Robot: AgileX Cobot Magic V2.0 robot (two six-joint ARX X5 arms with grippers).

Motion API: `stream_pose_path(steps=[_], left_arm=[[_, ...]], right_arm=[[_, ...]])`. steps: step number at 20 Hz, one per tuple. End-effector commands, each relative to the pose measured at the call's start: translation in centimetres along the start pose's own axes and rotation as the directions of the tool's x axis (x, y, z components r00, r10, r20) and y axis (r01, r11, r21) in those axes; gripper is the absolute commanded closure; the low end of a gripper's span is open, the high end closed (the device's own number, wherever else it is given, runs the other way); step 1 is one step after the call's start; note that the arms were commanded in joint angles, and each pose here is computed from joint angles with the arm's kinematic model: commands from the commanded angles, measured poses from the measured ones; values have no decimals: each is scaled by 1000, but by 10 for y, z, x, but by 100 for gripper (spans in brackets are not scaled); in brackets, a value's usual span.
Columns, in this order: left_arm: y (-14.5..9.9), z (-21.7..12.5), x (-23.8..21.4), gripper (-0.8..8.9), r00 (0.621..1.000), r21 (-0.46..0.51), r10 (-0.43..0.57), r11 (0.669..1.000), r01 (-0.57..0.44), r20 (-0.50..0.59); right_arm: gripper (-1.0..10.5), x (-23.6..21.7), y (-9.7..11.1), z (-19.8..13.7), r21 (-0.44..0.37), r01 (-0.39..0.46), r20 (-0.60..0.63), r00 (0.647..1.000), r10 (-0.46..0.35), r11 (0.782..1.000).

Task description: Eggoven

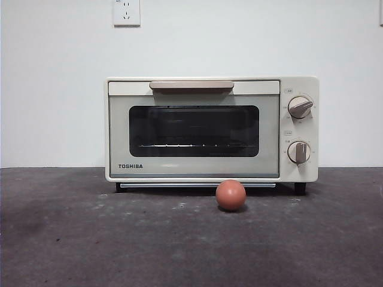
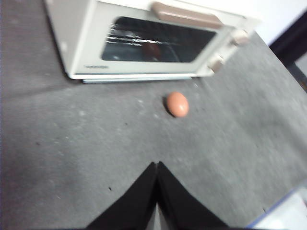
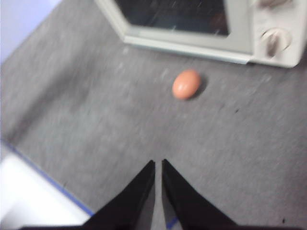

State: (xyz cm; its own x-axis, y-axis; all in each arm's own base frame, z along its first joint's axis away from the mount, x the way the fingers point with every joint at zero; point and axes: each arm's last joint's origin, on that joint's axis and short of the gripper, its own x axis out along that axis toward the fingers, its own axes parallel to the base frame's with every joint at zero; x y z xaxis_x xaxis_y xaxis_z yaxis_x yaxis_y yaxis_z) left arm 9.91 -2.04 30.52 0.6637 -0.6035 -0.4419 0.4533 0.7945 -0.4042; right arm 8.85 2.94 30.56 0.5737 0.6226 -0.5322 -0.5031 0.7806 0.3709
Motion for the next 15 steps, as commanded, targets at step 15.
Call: stream_pose_path(steps=[15], left_arm=[[-6, 4, 0, 806, 999, 56, -37, 998, 39, -32]], right_arm=[[583, 25, -3, 24, 54, -58, -10, 998, 59, 997]])
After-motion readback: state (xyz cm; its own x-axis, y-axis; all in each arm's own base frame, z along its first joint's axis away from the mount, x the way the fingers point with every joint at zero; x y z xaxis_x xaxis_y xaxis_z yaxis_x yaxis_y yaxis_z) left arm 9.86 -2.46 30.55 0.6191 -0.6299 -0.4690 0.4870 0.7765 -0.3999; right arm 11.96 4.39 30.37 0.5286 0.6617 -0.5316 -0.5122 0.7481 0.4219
